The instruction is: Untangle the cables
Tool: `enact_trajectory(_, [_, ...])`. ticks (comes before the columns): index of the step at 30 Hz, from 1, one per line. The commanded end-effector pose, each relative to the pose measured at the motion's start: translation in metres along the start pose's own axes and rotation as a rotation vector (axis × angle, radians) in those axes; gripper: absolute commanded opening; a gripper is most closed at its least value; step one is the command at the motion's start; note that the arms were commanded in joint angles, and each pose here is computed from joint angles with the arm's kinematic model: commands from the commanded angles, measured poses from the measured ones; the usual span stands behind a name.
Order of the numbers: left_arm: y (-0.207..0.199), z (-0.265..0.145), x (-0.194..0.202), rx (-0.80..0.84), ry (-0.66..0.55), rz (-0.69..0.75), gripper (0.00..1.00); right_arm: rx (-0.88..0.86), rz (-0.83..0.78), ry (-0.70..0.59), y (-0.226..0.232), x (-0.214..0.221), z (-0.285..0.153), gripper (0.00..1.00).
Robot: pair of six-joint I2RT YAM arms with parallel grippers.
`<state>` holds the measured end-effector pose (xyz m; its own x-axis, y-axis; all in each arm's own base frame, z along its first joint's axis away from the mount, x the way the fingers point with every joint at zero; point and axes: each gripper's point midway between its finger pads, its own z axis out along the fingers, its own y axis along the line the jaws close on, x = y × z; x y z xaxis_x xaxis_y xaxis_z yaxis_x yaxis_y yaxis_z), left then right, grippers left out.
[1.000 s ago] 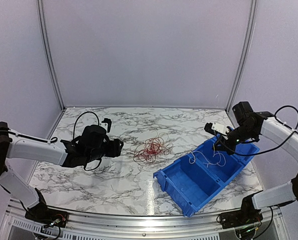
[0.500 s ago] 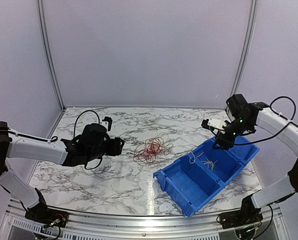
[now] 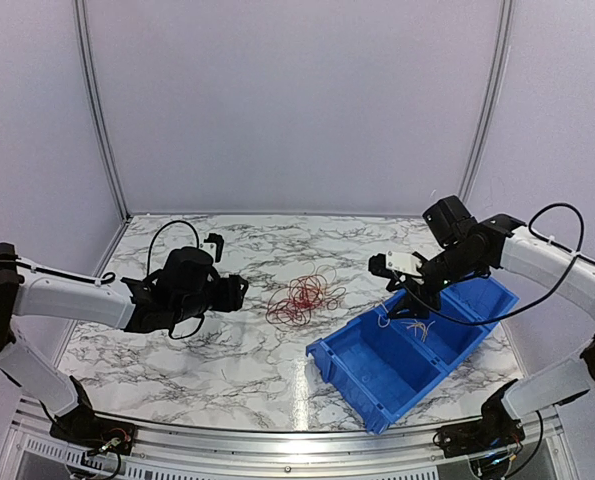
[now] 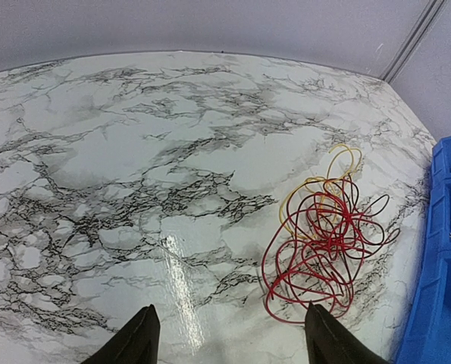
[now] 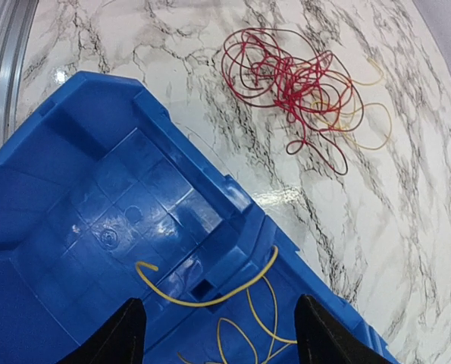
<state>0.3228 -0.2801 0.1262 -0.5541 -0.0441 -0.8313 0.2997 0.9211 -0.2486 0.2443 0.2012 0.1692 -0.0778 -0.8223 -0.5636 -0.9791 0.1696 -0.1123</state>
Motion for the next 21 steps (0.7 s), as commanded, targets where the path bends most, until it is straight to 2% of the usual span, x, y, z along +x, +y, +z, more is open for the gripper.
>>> enact_trajectory(1, [-0.006, -0.002, -0.011, 0.014, -0.029, -0.023, 0.68, -0.025, -0.075, -0.065, 0.011, -0.018, 0.009, 0.68])
enact_trajectory(9, [-0.004, -0.002, -0.010, 0.007, -0.028, -0.025, 0.69, -0.079, -0.073, -0.064, 0.021, -0.017, 0.029, 0.68])
enact_trajectory(13, [-0.004, 0.000, -0.007, 0.006, -0.020, -0.021, 0.69, -0.121, -0.073, -0.082, 0.026, -0.019, 0.034, 0.64])
enact_trajectory(18, [-0.004, 0.004, -0.004, 0.005, -0.009, -0.016, 0.69, -0.190, -0.056, -0.090, 0.034, -0.020, 0.041, 0.44])
enact_trajectory(21, [-0.004, 0.004, -0.003, 0.004, -0.008, -0.016, 0.69, -0.225, -0.043, -0.093, 0.036, -0.023, 0.043, 0.20])
